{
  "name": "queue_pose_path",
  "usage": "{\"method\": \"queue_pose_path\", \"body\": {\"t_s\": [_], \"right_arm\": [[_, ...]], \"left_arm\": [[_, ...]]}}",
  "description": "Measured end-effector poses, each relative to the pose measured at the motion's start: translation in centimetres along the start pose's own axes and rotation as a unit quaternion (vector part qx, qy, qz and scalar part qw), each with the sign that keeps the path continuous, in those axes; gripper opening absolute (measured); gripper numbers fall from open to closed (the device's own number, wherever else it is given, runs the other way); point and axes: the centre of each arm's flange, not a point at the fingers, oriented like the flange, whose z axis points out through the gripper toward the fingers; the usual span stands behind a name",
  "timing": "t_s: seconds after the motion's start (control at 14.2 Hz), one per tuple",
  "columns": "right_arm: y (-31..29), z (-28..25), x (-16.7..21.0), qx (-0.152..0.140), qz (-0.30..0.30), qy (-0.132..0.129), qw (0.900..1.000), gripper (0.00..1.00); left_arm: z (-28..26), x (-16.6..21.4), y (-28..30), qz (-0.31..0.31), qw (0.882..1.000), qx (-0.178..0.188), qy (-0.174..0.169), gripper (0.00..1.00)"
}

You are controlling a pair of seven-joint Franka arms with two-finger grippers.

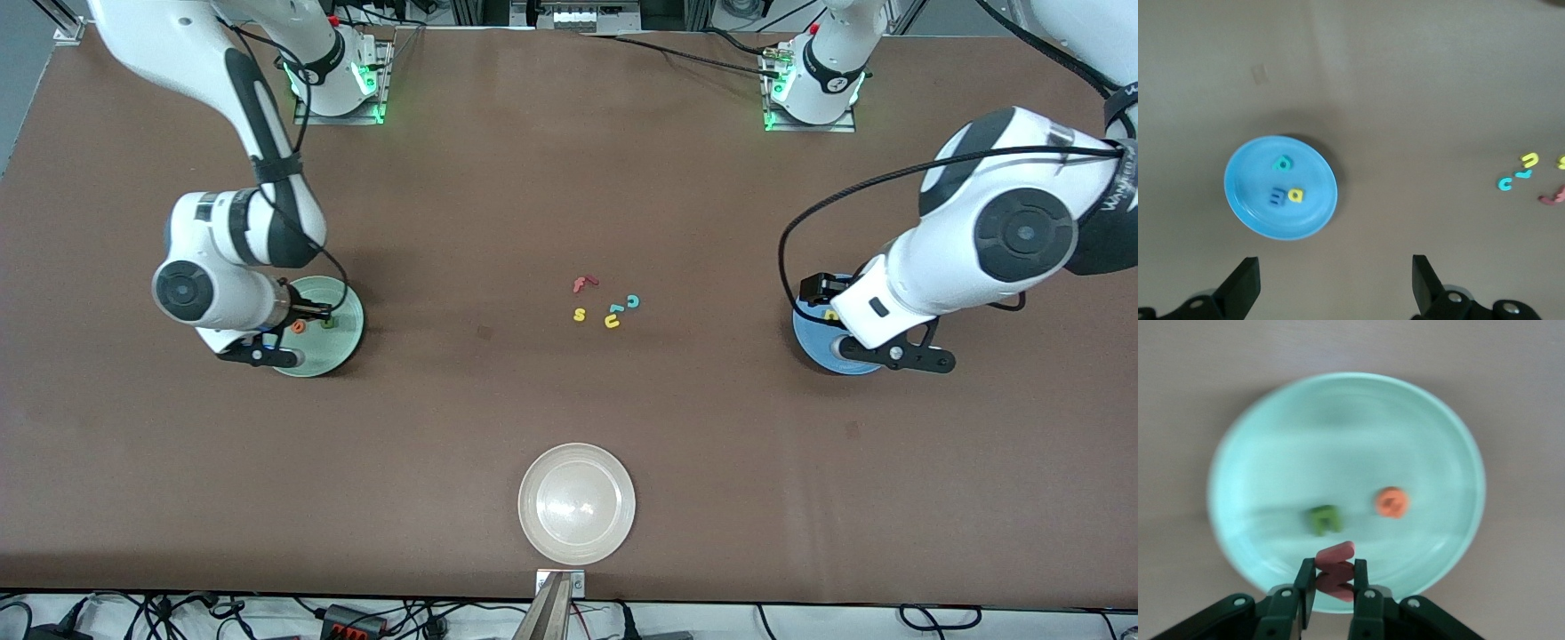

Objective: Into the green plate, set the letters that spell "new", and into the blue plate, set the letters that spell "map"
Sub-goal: 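Release the pink w on the green plate while the left gripper retracts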

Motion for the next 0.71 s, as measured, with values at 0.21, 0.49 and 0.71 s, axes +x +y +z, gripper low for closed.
{"method": "queue_pose_path", "body": {"t_s": [0.21,0.49,0.71], "right_arm": [[2.6,1.3,0.0,0.004,-0.007,-0.012,1.0,0.26],[1.9,2.9,0.2,-0.002,-0.012,-0.018,1.0,0.26],[1.8,3.9,0.3,0.001,-0.009,-0.023,1.0,0.26]], "left_arm": [[-2.4,-1.0,-2.4,-0.032,0.999,-0.022,0.003,1.0],[-7.3,-4.4,-5.9,-0.036,0.998,0.009,0.042,1.0],[-8.8,-7.3,-9.1,-0.042,0.995,0.008,0.087,1.0]]}}
